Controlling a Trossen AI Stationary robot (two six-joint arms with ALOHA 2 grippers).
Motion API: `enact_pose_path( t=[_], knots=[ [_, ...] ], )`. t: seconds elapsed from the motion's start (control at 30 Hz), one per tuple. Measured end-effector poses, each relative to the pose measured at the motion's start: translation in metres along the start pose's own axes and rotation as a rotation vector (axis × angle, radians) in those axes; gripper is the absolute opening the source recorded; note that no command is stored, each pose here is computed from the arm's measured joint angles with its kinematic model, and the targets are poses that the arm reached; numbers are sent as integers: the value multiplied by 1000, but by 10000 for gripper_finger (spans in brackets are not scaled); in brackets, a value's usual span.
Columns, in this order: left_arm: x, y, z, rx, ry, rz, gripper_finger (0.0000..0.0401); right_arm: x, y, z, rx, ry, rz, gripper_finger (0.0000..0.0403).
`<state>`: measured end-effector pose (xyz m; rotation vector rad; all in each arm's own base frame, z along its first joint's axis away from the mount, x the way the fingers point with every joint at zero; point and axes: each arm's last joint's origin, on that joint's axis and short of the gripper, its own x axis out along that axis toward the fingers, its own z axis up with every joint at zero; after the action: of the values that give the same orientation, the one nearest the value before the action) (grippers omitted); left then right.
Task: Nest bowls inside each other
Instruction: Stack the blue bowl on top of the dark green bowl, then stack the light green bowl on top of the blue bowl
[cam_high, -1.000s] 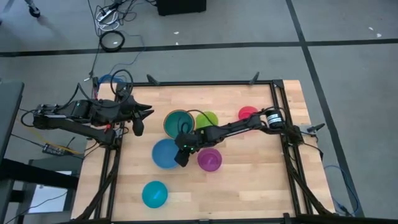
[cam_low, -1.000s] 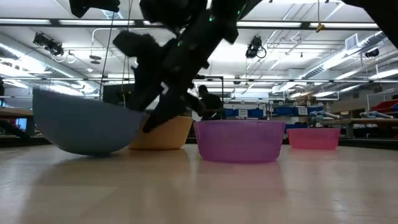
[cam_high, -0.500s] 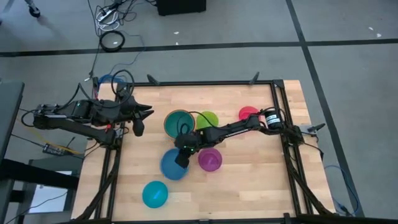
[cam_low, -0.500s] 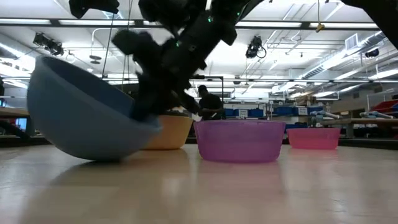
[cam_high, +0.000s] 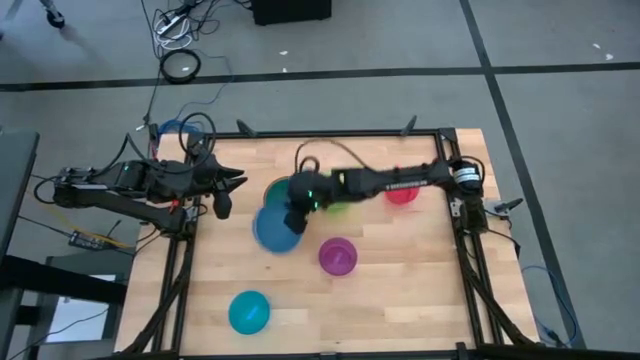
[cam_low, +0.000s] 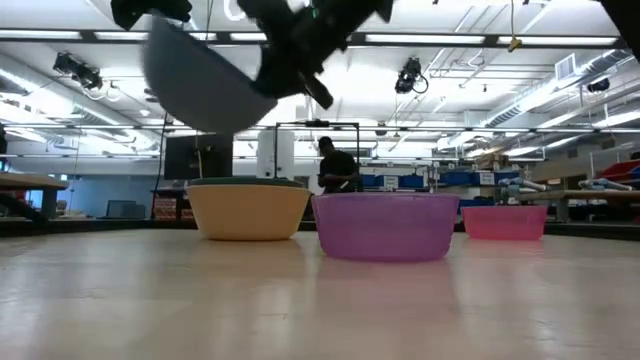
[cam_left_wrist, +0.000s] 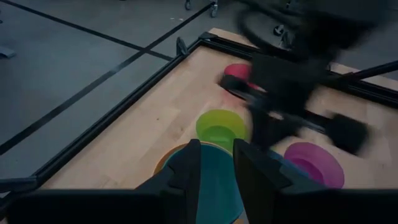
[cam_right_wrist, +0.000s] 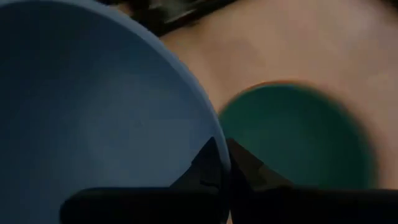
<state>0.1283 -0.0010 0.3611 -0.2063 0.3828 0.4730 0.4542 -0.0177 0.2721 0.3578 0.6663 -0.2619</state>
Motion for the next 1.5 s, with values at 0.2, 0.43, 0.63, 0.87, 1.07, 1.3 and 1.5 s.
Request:
enact_pose_path(
  t=[0.2, 0.43, 0.63, 0.87, 1.07, 1.3, 1.5],
  knots=[
    [0, 0, 0, 1, 1, 1, 103, 11, -54, 13, 36, 13, -92, 0],
    [0, 0, 0, 4, 1, 1, 103, 22, -87, 10, 66, 90, -124, 5],
    [1, -1, 0, 5, 5, 4, 103, 27, -84, 4, 38, 131, -108, 65],
    [8, -4, -2, 22, 32, 15, 103, 26, -82, 1, 47, 143, -155, 147],
    [11, -6, -2, 29, 45, 19, 103, 25, -72, 6, -29, 27, -295, 158],
    [11, -6, -2, 30, 44, 19, 103, 24, -57, 20, -100, -163, -307, 148],
    [11, -6, -2, 30, 44, 19, 103, 33, -62, 15, -76, -135, -320, 136]
  ],
)
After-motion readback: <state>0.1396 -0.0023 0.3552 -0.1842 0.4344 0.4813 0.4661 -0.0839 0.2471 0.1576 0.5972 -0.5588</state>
